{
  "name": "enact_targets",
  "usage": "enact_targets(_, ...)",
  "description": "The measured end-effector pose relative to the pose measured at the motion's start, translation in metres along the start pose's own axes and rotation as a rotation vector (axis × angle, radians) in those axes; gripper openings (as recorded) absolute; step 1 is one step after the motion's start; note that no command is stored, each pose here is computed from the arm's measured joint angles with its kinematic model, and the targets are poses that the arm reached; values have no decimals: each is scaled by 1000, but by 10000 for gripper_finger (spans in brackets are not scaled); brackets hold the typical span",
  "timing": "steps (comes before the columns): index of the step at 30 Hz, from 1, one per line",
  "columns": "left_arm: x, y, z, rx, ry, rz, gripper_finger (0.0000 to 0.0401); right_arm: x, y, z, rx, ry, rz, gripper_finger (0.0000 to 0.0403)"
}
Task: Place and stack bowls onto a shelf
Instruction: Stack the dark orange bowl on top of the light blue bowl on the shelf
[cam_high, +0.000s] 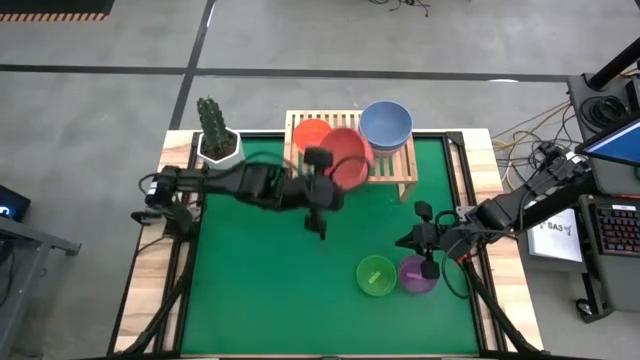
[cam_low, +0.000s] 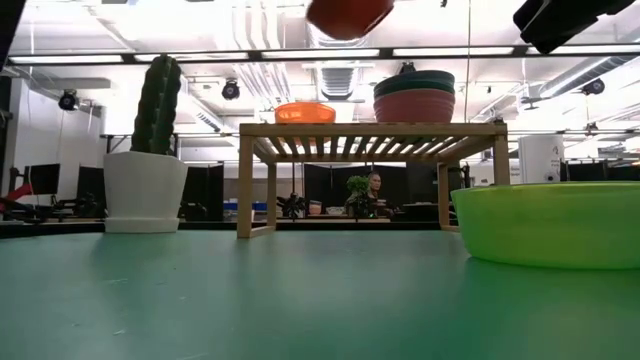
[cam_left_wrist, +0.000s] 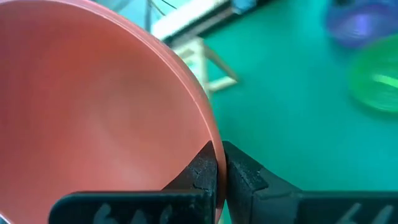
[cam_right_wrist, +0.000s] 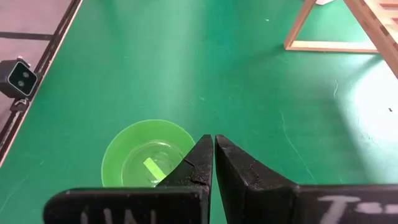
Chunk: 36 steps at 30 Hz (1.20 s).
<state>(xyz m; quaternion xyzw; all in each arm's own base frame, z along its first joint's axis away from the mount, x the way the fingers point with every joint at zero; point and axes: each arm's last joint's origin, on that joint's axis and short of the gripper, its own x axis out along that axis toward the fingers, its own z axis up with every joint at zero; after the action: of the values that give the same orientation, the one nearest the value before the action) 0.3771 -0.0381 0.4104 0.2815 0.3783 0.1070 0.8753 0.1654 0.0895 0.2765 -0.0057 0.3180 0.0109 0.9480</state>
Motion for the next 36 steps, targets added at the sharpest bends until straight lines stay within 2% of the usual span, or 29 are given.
enact_targets(4, 14, 33, 2, 0, -105, 66, 0, 0, 0, 0, 0, 1, 0, 9)
enact_targets(9, 33, 68, 0, -53, -302, 25, 0, 1, 0, -1, -2, 4, -1, 9)
enact_targets(15, 50, 97, -11, -111, -384, 51, 0, 1, 0, -2, -6, 5, -2, 9)
enact_targets(28, 108, 102, -21, -130, -341, 55, 0, 1, 0, -2, -14, 5, -3, 9)
enact_targets(36, 126, 109, -17, -140, -334, 71, 0, 1, 0, -2, -13, 5, -3, 9)
